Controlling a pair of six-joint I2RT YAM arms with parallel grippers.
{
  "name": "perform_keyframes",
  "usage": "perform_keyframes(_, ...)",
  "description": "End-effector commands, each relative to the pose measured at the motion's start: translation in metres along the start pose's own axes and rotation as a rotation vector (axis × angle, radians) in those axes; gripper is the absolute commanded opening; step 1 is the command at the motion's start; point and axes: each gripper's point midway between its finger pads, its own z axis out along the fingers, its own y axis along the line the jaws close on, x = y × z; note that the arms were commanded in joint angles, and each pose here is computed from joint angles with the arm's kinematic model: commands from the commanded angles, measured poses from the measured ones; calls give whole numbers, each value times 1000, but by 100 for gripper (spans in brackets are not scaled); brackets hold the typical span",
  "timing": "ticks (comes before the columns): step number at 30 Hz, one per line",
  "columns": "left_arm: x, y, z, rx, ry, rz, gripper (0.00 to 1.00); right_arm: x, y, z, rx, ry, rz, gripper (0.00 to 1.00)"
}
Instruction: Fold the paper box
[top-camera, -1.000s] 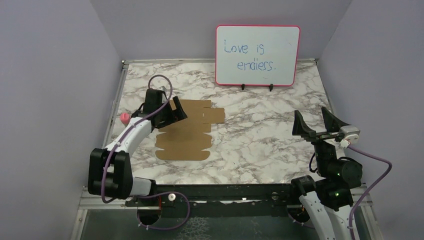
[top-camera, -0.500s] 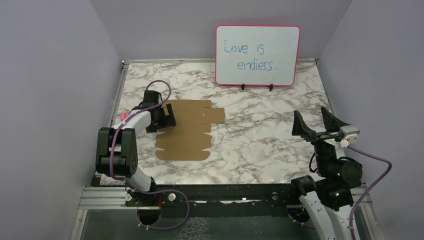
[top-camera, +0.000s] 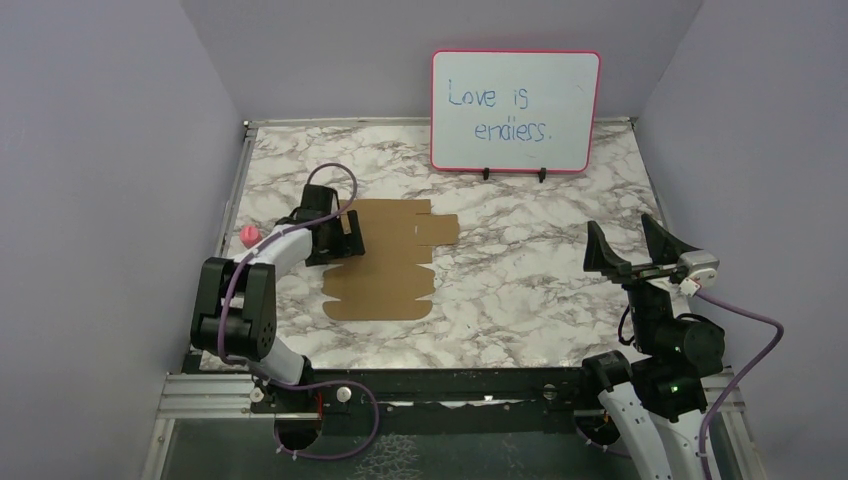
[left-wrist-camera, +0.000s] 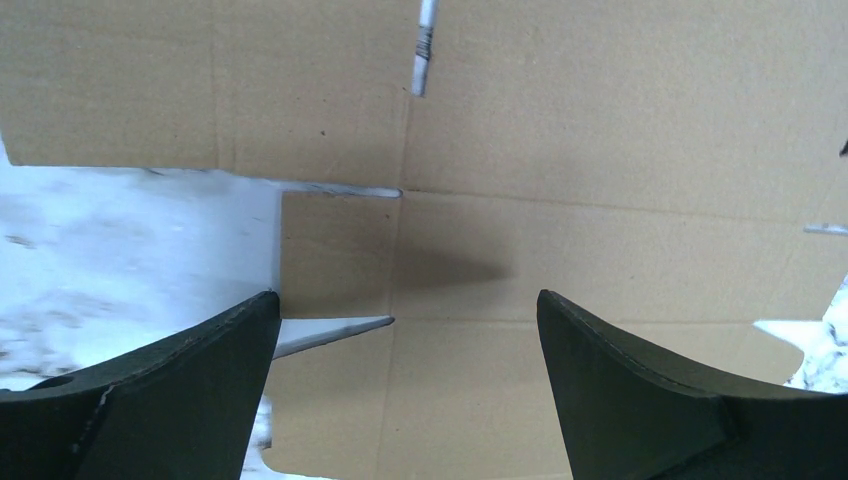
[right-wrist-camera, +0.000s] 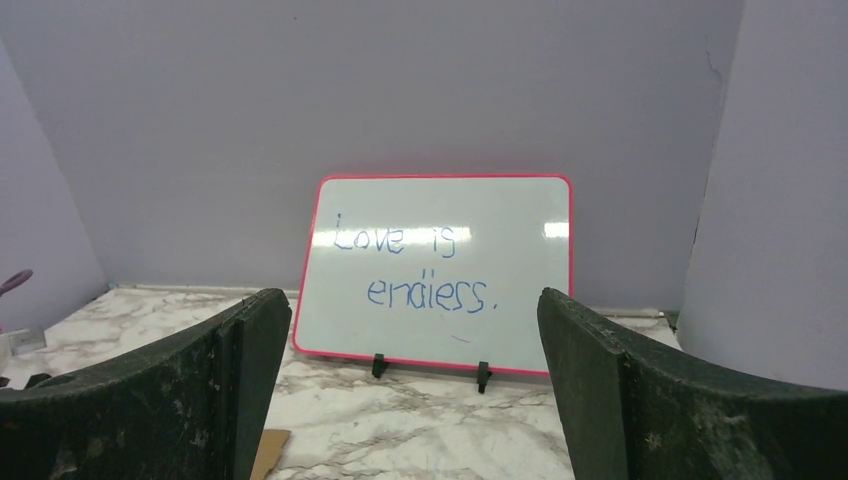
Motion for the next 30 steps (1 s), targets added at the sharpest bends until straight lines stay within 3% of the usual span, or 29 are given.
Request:
perform_keyframes(1,48,-27,0,67,131,-16,99,-2,5,-1,-24,-7,15,100)
perform_keyframes(16,77,-105,-7,171,124,68,99,-3,7,0,-34,-5,17,100)
perform_keyframes(25,23,-99,-44,129,-85,93,99,1,11,6,-42,35,70,100)
perform_keyframes(30,-14,-83,-66,100,-214,89,99,24,17,20,-37,168,132,100)
